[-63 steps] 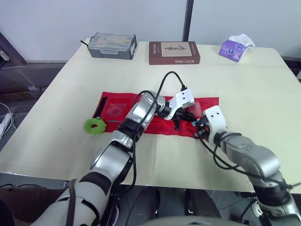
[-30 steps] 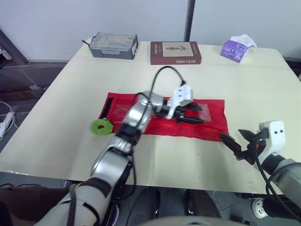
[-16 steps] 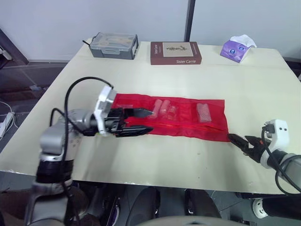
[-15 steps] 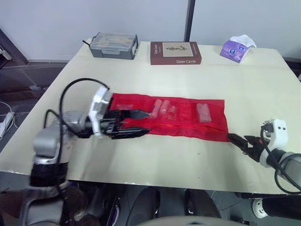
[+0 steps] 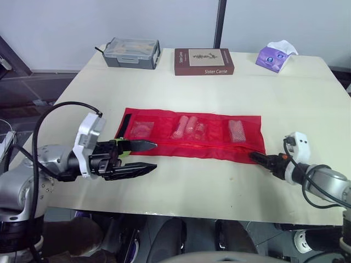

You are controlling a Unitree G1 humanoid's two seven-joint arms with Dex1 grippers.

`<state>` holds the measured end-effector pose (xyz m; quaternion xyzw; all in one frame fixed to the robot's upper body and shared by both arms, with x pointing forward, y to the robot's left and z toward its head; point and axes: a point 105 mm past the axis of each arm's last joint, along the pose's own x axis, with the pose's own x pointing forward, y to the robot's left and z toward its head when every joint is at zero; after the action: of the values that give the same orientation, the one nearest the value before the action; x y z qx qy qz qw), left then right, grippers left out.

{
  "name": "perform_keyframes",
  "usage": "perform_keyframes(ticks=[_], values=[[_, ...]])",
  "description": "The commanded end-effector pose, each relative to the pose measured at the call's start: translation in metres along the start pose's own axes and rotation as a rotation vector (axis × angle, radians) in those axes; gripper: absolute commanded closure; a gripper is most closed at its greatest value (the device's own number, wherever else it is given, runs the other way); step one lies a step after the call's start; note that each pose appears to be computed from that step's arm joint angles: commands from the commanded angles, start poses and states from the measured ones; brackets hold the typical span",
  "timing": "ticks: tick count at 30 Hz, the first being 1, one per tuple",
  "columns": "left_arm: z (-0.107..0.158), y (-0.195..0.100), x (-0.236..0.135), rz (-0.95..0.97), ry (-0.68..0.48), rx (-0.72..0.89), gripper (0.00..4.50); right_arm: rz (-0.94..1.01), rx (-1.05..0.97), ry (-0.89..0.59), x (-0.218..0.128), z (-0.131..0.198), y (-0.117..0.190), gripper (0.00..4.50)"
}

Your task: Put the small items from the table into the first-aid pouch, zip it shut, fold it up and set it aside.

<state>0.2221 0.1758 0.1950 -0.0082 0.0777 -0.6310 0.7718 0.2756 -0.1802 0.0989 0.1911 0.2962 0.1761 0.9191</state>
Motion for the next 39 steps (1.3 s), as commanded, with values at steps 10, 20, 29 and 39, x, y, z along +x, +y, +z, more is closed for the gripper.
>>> perform_keyframes(ticks=[10,20,29,39], values=[[0.013,0.004,0.023,-0.002,-0.043,0.073,0.97,-0.083,-0.044,-0.114,-0.016,0.029,-0.013,4.4],[0.0,0.017,0.031,0.015,-0.04,0.052,0.97,-0.547,-0.243,-0.104,-0.102,0.068,-0.097,4.4],[-0.011,0.032,0.03,0.046,-0.032,0.052,0.97,-0.515,-0.35,-0.086,-0.106,0.073,-0.104,3.82],[-0.041,0.091,0.038,0.317,0.034,-0.207,0.97,-0.028,-0.79,-0.312,-0.136,0.087,0.007,0.05]])
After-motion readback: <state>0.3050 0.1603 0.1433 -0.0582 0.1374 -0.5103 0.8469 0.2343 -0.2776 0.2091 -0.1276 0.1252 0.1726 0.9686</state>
